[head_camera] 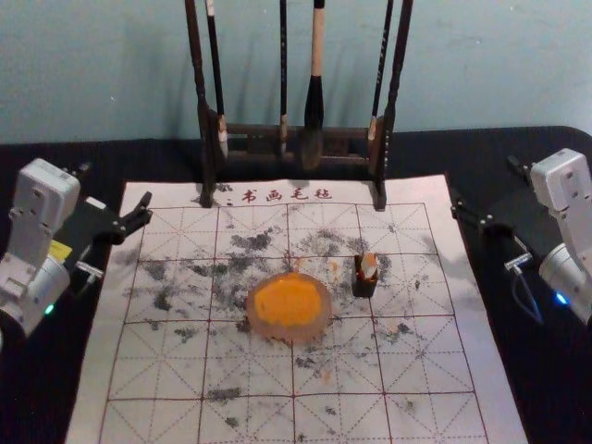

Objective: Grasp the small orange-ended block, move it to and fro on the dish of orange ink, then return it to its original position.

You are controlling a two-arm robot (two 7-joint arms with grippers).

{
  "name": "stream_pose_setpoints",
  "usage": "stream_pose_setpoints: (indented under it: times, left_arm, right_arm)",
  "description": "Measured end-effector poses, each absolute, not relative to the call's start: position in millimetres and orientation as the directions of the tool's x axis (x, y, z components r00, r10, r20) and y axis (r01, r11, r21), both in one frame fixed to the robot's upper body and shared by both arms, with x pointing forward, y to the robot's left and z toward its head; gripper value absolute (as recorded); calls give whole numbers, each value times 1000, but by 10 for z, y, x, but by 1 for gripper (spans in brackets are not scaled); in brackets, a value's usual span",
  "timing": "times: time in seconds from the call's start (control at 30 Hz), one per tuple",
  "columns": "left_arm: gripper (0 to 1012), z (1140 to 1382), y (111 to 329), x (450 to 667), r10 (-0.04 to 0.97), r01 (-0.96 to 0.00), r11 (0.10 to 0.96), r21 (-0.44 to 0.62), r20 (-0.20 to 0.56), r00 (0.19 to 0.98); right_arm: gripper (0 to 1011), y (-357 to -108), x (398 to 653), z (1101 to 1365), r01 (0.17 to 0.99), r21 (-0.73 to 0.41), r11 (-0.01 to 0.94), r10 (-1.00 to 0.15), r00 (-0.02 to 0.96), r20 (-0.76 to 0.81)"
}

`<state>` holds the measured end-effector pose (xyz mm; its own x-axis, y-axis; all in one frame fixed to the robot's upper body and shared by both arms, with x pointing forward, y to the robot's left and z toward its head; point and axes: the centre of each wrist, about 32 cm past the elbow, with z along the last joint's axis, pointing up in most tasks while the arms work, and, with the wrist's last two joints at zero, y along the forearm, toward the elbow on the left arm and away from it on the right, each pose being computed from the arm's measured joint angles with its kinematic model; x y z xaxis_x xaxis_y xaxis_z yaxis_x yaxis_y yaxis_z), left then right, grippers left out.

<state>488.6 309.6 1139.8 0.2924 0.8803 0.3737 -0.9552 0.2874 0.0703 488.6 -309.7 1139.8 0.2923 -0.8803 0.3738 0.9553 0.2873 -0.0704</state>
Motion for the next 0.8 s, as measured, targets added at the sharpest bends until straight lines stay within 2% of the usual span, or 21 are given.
stream_pose_setpoints:
  times: [0.8]
  left_arm:
    - [1001,11398,3097,4886,880,-955,287,70,374,292]
  right_arm:
    - [1000,-3097,4886,11398,955,-70,287,-880,292,374]
